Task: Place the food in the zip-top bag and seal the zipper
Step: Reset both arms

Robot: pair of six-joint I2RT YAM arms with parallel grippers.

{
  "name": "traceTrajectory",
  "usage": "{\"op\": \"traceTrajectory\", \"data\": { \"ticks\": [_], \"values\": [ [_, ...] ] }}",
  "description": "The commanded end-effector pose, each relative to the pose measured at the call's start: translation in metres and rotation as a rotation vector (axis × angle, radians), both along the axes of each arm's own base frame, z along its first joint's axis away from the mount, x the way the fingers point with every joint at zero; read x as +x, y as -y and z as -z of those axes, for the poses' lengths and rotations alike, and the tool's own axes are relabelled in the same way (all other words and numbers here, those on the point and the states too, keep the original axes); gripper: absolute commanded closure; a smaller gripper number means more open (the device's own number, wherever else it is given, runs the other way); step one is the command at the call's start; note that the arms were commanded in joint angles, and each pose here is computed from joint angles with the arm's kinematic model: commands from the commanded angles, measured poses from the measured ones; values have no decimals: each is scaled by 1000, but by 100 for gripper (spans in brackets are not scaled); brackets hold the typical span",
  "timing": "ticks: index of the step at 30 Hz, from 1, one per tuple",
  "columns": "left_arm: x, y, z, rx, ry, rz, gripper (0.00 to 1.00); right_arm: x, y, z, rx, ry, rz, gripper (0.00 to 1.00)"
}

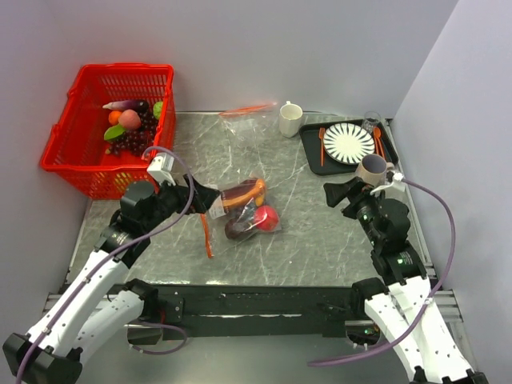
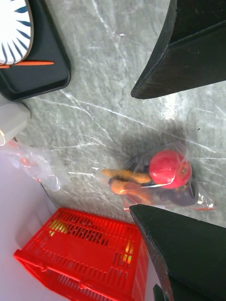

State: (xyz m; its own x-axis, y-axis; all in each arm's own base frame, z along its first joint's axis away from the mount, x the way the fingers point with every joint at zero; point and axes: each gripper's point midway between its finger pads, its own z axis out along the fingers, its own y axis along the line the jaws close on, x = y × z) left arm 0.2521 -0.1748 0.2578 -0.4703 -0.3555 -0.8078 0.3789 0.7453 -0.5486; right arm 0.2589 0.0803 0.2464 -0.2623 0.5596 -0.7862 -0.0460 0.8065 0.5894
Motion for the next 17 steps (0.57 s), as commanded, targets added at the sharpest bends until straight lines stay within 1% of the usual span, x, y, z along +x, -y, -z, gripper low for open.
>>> {"op": "traceTrajectory", "data": {
  "ticks": [1,10,17],
  "values": [
    [-2,0,-19,-65,78,-4,1,-2,4,4,24,19,26,0],
    [-5,0,-12,-79,70,-7,1,-7,4,16,20,11,20,0],
    [-4,-1,-13,-76,77,-12,1,-5,5,14,8,1,26,0]
  ]
}}
